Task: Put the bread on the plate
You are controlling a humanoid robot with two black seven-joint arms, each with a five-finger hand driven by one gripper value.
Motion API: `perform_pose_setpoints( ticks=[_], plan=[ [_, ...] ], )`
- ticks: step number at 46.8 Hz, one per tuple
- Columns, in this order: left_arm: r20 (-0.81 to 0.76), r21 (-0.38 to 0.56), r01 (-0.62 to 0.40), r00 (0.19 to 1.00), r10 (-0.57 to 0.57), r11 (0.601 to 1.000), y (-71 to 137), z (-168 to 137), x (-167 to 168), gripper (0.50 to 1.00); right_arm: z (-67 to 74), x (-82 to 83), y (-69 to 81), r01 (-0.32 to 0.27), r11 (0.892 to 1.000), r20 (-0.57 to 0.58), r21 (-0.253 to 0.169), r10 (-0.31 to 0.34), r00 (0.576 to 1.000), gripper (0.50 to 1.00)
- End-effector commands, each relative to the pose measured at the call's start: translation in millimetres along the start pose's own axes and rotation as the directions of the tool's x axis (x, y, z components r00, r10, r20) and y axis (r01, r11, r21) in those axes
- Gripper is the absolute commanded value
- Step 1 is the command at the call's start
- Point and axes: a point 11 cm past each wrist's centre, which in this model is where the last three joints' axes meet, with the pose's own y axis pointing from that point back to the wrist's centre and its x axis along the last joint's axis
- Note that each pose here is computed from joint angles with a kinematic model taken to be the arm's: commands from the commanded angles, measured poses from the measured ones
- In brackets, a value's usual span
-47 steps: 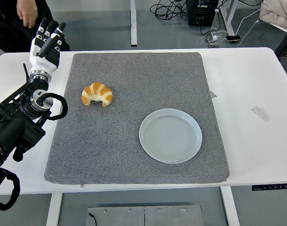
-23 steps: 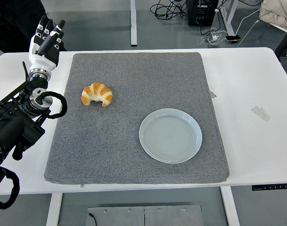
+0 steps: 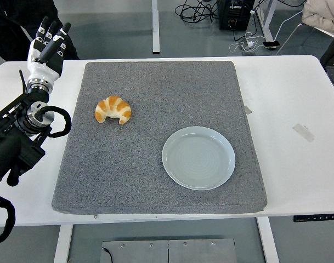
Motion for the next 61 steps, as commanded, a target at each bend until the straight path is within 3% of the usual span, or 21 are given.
perform_pose_setpoints(
  ticks=[1,12,18,28,36,51,61],
  plan=[
    [0.003,0.007,0.002,1.0,-0.002,1.0,-0.4,-0.4,-0.8,0.978,0.0,0.0,0.0,0.0,1.0,0.0,0.0,0.0,1.0,1.0],
    [0.061,0.065,0.05,0.997,-0.054,0.997,1.5,-11.0,-11.0,0.977,0.0,0.0,0.0,0.0,1.0,0.0,0.0,0.0,1.0,1.0],
    [0.1,0.071,0.089,0.99,-0.096,0.993,1.1,0.0,-14.2,0.977,0.0,0.0,0.0,0.0,1.0,0.0,0.0,0.0,1.0,1.0],
    [0.296,0.165,0.225,0.918,-0.265,0.96,3.3,13.4,-31.4,0.977,0.0,0.0,0.0,0.0,1.0,0.0,0.0,0.0,1.0,1.0],
    [0.487,0.24,0.282,0.793,-0.367,0.929,6.1,28.9,-29.8,0.978,0.0,0.0,0.0,0.0,1.0,0.0,0.0,0.0,1.0,1.0],
    [0.638,0.352,0.302,0.616,-0.463,0.886,17.3,33.0,-27.7,0.977,-0.1,0.0,0.0,0.0,1.0,0.0,0.001,0.0,1.0,1.0],
    [0.767,0.43,0.306,0.374,-0.522,0.849,34.6,35.6,-47.1,0.977,-0.1,0.0,0.0,0.0,1.0,0.0,0.001,0.0,1.0,1.0]
  ],
)
